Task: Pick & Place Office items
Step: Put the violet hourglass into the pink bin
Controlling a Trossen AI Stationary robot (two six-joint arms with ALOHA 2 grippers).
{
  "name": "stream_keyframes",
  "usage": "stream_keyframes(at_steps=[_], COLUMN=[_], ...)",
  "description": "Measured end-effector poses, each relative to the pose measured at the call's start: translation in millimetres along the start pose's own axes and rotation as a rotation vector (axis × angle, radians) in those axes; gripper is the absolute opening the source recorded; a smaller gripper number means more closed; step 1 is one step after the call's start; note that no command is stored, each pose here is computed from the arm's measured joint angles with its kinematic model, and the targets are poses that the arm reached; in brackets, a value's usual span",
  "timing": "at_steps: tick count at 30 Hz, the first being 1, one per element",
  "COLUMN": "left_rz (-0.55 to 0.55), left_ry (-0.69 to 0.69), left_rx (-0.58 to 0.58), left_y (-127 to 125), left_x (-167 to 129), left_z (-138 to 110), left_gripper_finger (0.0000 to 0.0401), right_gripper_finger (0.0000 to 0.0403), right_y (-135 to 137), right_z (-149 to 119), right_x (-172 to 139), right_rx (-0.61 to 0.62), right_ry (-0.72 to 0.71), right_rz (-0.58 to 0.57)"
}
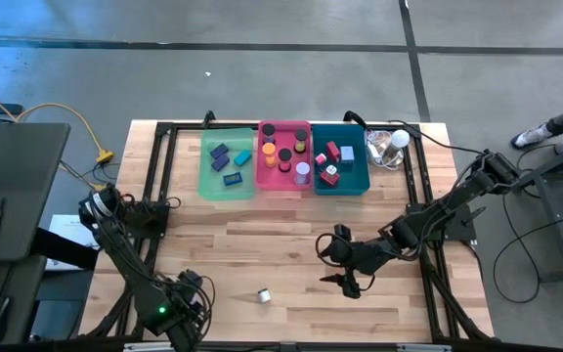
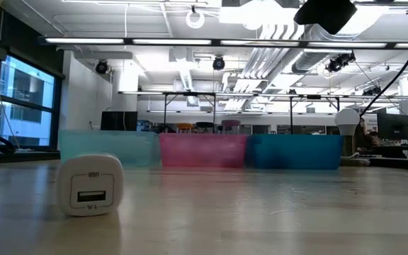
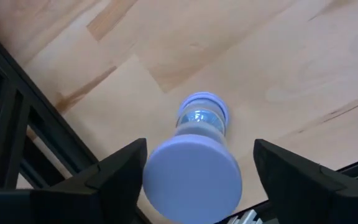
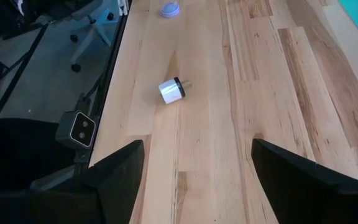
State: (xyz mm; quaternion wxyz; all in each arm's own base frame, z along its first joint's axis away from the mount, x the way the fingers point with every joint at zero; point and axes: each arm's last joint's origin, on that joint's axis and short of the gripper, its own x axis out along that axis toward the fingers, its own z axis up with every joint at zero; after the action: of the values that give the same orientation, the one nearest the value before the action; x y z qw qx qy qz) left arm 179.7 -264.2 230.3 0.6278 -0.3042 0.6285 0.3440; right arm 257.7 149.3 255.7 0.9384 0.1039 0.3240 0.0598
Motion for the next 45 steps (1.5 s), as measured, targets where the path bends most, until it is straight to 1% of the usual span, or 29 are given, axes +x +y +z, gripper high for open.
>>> stream_keyframes(at_steps=[4,9,11,16,20,26,32,35,41,45], left_rz=[-0.011,-0.014,-0.014,-0.012,-0.031,-0.029,-0.037,-0.039,-0.043,-0.055], left_ry=[-0.027,-0.027,-0.027,-0.011,-0.016,0.017,0.025,0.026,0.018,0.011], left_rx=[-0.002,-0.004,-0.005,-0.025,0.003,0.104,0.218,0.263,0.337,0.366], left_y=[0,-1,-1,-3,-8,-18,-24,-23,-15,-8], left_x=[0,0,0,0,0,-1,-2,-2,0,-2], left_z=[1,1,1,5,18,55,105,133,188,218], left_gripper_finger=[0.0252,0.0204,0.0191,0.0191,0.0191,0.0191,0.0191,0.0191,0.0191,0.0191], right_gripper_finger=[0.0286,0.0286,0.0286,0.0286,0.0286,0.0286,0.0286,0.0286,0.0286,0.0286], right_y=[0,0,0,0,0,0,6,10,23,32], right_z=[0,0,0,0,0,0,-3,-5,-13,-18], right_x=[0,0,0,0,0,0,-2,-3,-8,-12], right_rx=[0.0,-0.001,-0.001,-0.002,-0.022,-0.026,-0.041,-0.055,-0.106,-0.131], right_ry=[0.0,0.0,0.0,0.0,0.0,0.0,0.005,0.005,-0.03,-0.038], right_rz=[0.0,0.0,0.0,0.0,0.0,0.0,0.018,0.024,-0.016,-0.012])
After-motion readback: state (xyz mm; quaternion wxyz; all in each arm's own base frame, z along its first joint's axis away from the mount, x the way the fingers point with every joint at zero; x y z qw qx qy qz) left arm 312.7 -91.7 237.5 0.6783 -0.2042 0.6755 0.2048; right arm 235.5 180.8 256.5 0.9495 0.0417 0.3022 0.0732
